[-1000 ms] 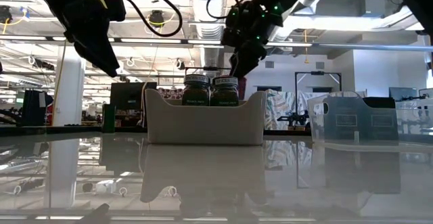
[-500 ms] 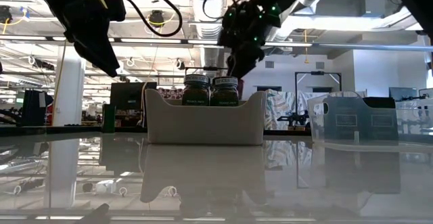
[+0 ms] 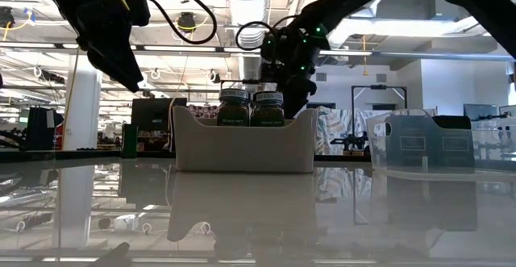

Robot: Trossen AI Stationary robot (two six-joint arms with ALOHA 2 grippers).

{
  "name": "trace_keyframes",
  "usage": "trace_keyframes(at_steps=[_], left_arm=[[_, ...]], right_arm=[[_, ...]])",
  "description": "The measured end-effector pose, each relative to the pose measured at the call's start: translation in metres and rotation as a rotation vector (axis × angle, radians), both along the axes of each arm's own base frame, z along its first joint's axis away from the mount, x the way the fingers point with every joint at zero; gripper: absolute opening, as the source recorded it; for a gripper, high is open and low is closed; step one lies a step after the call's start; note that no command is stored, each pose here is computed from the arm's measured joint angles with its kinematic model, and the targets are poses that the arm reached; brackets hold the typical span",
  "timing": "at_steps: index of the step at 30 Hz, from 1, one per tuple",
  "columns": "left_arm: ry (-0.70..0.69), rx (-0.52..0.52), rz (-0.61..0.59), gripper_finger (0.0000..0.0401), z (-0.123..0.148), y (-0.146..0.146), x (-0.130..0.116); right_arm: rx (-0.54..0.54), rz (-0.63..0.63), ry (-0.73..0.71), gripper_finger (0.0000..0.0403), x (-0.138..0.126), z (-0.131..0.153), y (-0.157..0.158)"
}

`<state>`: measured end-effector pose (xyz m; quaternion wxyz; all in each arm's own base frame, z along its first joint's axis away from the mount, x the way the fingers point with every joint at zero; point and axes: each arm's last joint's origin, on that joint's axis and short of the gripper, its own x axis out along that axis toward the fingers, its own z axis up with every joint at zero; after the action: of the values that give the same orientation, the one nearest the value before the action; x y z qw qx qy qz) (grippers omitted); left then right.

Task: Sort spices by type
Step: Put the red spice can into the black bin

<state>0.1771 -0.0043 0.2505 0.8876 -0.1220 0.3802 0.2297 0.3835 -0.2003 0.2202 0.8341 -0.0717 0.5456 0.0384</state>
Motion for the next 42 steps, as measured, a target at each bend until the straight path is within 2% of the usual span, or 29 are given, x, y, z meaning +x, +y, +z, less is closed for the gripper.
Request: trace_keyframes(at_steps=[8, 15, 36, 42], left_arm=[[0.004, 0.006, -0.008, 0.0313, 0.0, 0.0, -0.0001], [0.004, 0.007, -0.008, 0.0313, 0.0, 0.0, -0.0001], [0.004, 0.007, -0.009, 0.0313, 0.0, 0.0, -0.0001], [0.004, 0.007, -0.009, 0.0313, 0.0, 0.0, 0.0]], right_arm=[[0.03, -0.056, 0.007, 0.0255, 0.0006, -0.005, -0.002], [0.013, -0.03, -0.024, 0.0255, 0.006, -0.0039, 0.0016], [0.032, -0.067, -0.007, 0.0255, 0.0012, -0.0046, -0.0037], [0.026, -0.038, 0.007, 0.0255, 0.0, -0.005, -0.0033]])
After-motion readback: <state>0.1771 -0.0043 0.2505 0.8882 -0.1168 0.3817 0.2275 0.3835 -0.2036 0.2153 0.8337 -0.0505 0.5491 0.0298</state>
